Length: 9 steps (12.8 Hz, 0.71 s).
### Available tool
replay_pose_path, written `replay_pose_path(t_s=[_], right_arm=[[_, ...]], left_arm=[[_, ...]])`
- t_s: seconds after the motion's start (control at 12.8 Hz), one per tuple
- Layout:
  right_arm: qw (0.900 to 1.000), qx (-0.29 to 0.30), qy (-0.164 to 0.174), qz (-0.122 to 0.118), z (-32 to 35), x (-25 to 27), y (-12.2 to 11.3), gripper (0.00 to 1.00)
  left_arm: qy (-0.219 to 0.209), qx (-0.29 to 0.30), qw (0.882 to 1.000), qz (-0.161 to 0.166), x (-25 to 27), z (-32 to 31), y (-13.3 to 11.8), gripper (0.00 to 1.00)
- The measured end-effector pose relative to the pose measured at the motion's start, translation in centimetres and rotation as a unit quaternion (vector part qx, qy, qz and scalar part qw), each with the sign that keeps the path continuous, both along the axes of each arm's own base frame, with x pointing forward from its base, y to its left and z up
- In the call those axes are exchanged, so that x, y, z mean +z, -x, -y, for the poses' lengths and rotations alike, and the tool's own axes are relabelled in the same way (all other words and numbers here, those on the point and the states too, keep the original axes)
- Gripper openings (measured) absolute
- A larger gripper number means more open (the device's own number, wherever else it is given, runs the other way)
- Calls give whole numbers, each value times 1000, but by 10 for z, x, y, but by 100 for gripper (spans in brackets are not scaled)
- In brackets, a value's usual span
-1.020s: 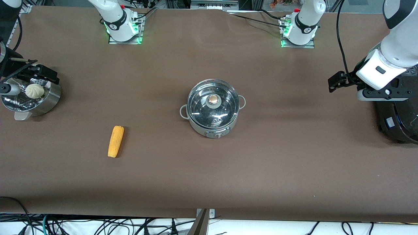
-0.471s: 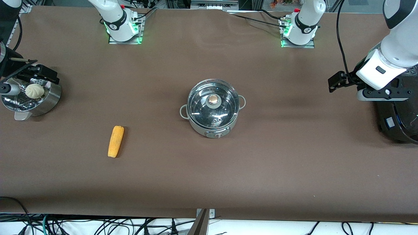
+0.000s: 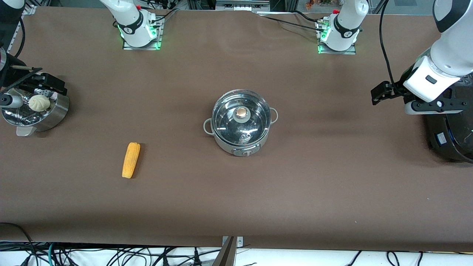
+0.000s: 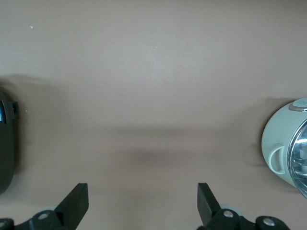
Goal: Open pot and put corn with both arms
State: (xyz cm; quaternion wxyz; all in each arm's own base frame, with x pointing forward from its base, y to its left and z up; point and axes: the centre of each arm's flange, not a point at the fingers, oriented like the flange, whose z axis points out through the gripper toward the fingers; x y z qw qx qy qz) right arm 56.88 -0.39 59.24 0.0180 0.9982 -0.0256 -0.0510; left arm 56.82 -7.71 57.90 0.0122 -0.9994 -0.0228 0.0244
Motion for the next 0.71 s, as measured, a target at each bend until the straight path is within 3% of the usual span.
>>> replay_pose_path(t_s=[0.55,0.71], right_arm=[[1000,3,-1,-9,-3,-20,-12,100],[1000,5,-2,-11,-5,-26,-16,100]], left_arm=[[-1,-7,1000,-4,-1,11,2,100],[-4,-15,1000,-27,-11,20,5,100]])
